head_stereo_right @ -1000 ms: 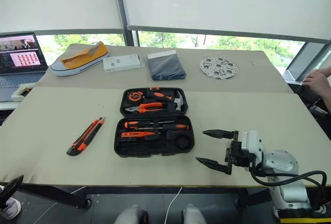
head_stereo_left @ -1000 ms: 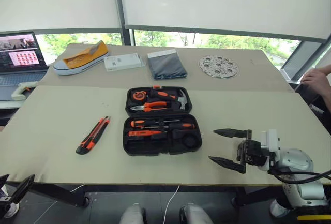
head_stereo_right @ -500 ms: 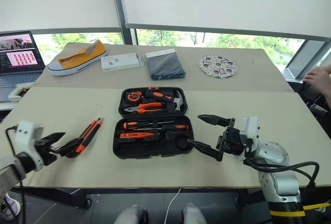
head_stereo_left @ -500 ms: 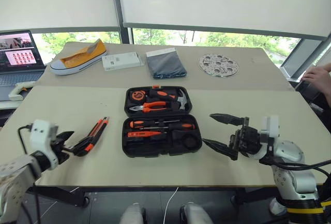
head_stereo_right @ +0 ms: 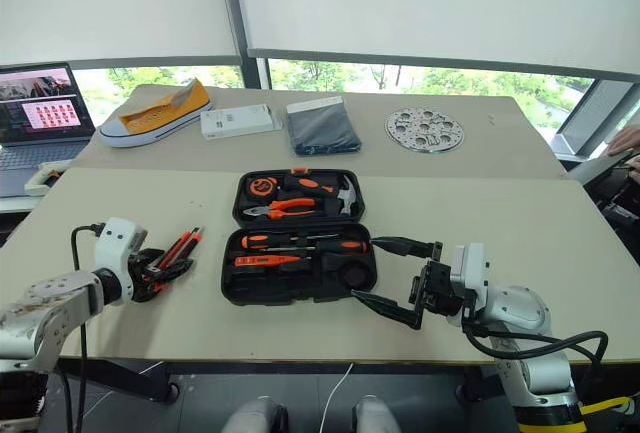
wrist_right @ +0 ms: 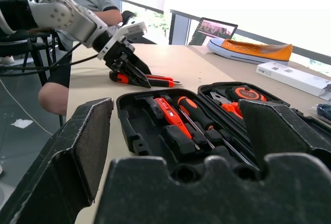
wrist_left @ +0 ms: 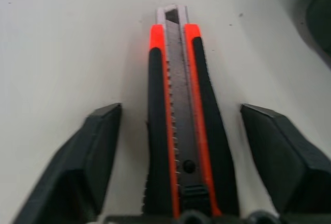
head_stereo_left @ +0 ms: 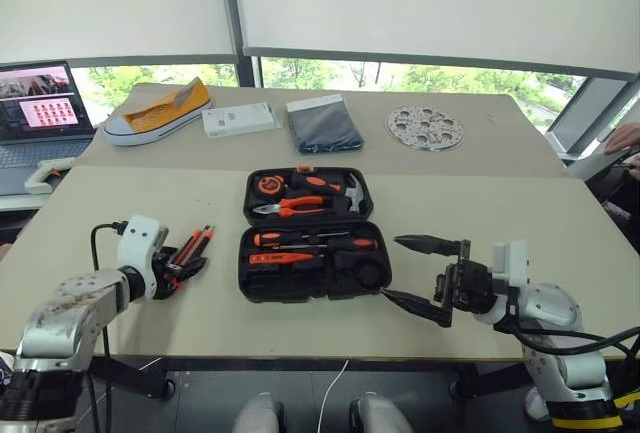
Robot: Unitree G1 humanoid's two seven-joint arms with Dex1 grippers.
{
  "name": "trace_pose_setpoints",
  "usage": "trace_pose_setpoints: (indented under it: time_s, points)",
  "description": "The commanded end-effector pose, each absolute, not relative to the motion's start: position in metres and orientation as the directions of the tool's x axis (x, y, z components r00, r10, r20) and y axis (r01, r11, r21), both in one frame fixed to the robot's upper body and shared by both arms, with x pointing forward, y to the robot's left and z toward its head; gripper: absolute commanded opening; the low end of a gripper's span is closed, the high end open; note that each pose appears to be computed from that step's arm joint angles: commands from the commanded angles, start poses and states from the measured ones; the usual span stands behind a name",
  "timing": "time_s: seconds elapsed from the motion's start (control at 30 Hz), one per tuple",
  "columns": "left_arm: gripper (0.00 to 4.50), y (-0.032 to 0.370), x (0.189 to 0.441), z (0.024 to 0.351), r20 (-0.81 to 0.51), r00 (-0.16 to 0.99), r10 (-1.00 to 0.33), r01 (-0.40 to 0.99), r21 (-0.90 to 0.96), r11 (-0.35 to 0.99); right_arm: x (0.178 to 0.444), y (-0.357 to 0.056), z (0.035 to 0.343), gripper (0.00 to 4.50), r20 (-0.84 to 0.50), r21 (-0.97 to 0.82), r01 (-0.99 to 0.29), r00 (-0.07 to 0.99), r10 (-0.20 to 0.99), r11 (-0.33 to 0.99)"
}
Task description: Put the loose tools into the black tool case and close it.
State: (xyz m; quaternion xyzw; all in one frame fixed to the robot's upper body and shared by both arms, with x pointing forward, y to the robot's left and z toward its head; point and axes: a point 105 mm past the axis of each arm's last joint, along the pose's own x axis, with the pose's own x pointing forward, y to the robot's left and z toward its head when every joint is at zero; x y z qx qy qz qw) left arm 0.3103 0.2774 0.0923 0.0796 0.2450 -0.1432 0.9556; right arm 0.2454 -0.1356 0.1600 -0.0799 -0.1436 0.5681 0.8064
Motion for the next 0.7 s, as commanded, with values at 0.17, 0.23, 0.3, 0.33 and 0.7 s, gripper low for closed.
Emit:
trace_pose_setpoints:
  time_s: [0.17,0.23,0.3,0.33,0.7]
  points:
    - [1.62,0.286,0.303,0.101,-0.47,0.818,-0.331,0.401,0.053,0.915,0.243,-0.144,0.174,4.5,0.132,-0.355,-0.872,0.311,0.941,0.338]
    - [1.62,0.27,0.305,0.129,-0.34,0.806,-0.484,0.514,-0.003,0.858,0.242,-0.148,0.174,4.5,0.128,-0.356,-0.87,0.317,0.94,0.342]
    - [1.62,0.255,0.304,0.157,-0.231,0.752,-0.617,0.638,0.023,0.769,0.24,-0.15,0.174,4.5,0.126,-0.351,-0.873,0.313,0.941,0.337]
    - [1.62,0.239,0.298,0.167,-0.204,0.676,-0.708,0.728,0.04,0.684,0.24,-0.15,0.174,4.5,0.12,-0.354,-0.875,0.309,0.944,0.331]
    - [1.62,0.111,0.284,0.157,-0.356,0.168,-0.919,0.975,0.195,0.103,0.244,-0.18,0.172,4.5,0.016,-0.391,-0.842,0.397,0.917,0.372]
